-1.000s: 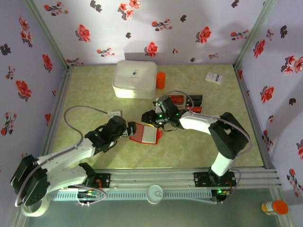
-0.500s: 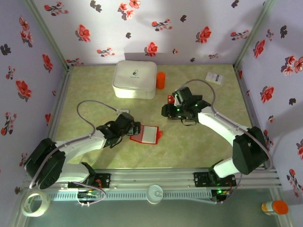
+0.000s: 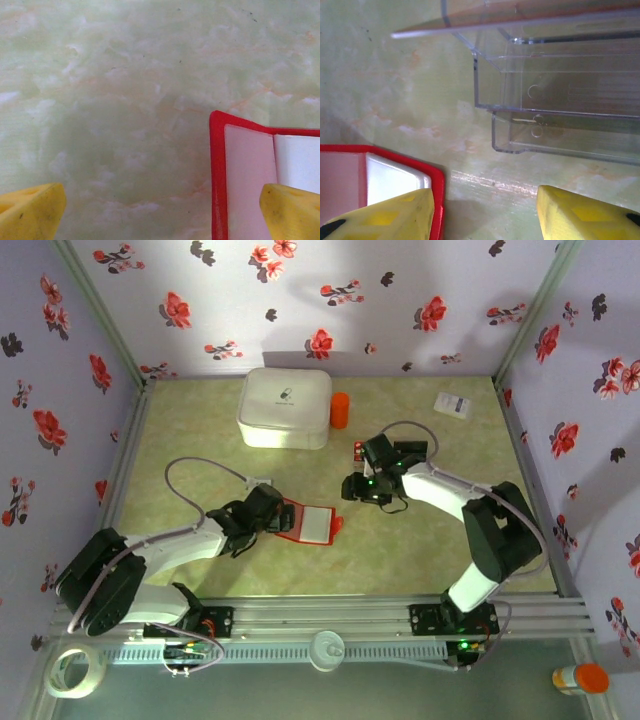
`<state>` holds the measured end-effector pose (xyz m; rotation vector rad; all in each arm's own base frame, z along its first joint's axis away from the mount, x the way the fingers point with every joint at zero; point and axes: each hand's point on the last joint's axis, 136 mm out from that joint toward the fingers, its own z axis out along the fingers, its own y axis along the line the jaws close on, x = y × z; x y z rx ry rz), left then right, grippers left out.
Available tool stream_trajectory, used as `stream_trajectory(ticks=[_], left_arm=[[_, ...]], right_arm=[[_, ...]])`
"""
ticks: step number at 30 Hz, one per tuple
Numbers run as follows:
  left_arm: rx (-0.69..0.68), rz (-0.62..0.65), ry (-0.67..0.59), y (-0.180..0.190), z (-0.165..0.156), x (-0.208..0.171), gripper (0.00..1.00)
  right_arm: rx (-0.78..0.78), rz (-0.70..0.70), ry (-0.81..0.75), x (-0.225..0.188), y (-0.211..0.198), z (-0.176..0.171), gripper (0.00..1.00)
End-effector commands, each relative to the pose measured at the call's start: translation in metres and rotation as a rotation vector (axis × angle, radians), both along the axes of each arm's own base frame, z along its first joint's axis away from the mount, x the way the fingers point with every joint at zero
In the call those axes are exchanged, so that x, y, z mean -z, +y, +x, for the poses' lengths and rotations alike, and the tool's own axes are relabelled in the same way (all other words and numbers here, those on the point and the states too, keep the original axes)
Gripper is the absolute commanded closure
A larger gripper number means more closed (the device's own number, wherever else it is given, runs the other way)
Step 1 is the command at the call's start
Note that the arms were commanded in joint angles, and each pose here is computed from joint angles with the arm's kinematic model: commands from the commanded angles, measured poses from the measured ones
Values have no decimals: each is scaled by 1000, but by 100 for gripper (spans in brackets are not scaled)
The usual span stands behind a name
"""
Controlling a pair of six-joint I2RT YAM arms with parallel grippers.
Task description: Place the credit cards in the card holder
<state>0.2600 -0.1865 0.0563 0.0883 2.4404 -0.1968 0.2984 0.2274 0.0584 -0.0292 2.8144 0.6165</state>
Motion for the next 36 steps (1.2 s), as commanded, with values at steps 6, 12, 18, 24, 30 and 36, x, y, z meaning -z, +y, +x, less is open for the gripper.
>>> stream_trajectory(ticks=[6,12,18,24,30,36], left_arm=[[-28,-10,-7,2,4,1,0],[-29,-16,-12,4,2,0,0],[-28,-22,-14,3,2,-1,0],[-32,-27,-10,3,2,2,0],[-29,-29,-5,3,1,5,0],[-25,-26,-6,4,0,7,0]], right_arm=[[8,25,-10,6,9,13,43],[10,20,-15,11,16,28,43],[4,11,-36,8,22,51,43],[0,19,-68,-1,26,79,43],[-111,137,-73,-33,51,76,43],[-150,99,-192,-83,33,73,42]])
